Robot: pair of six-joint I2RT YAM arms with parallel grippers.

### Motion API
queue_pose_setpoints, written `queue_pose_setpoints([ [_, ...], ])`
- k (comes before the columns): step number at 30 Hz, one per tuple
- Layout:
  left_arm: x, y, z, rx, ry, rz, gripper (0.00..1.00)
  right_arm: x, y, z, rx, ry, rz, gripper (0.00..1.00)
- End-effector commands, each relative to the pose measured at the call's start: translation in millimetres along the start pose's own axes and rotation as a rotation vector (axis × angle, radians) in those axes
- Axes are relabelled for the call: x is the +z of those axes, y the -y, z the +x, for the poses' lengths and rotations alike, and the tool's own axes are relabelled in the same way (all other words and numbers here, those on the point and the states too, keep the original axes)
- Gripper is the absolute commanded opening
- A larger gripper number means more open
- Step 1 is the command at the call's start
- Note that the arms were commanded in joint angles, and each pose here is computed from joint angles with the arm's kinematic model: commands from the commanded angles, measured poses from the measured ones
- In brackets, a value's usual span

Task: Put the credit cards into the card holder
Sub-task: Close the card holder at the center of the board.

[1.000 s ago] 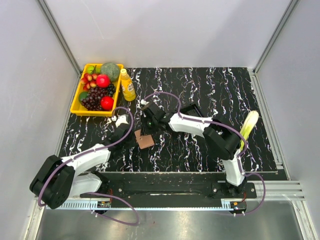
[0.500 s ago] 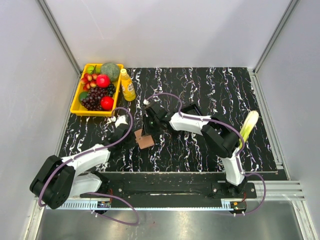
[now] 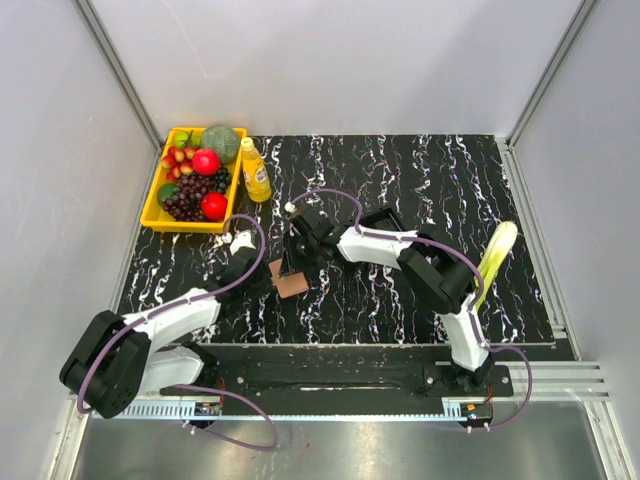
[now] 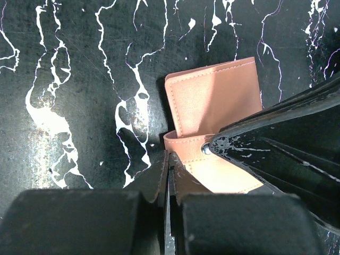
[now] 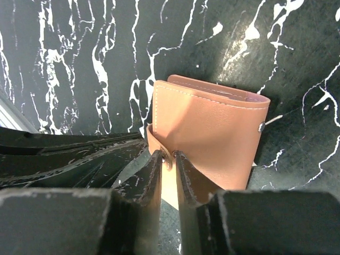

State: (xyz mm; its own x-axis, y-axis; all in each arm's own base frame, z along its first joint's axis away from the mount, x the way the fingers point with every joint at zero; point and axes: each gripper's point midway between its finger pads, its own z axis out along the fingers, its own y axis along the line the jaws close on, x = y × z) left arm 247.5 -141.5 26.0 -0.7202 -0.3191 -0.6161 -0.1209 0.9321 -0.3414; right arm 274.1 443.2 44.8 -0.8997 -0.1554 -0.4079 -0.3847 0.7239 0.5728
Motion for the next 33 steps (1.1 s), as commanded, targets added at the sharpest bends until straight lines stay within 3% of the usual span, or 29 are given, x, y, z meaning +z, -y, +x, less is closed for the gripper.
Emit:
queue_pose_setpoints([
  [1,0,8,-8,-0.002,0.028,0.038,0.0,1,-1,-1,0.007,0.006,-0.009,0.22],
  [7,0,8,-7,-0.001,0.027,0.037,0.0,-2,-6,0,0.0,0.006,-0.034,0.16],
  [15,1,6,-7,-0.001,0.024,0.032,0.0,-11,-19,-2,-0.011,0.013,-0.088,0.22],
  [19,2,6,-6,-0.002,0.02,0.033,0.0,-11,-17,1,-0.008,0.008,-0.084,0.15],
  [25,2,6,-7,-0.003,0.022,0.031,0.0,-19,-19,-6,-0.016,0.04,-0.077,0.17],
  [28,2,5,-7,-0.005,0.021,0.029,0.0,-23,-22,-7,-0.017,0.043,-0.087,0.24],
  [33,2,5,-6,-0.004,0.021,0.029,0.0,-25,-27,-7,-0.021,0.043,-0.113,0.21],
])
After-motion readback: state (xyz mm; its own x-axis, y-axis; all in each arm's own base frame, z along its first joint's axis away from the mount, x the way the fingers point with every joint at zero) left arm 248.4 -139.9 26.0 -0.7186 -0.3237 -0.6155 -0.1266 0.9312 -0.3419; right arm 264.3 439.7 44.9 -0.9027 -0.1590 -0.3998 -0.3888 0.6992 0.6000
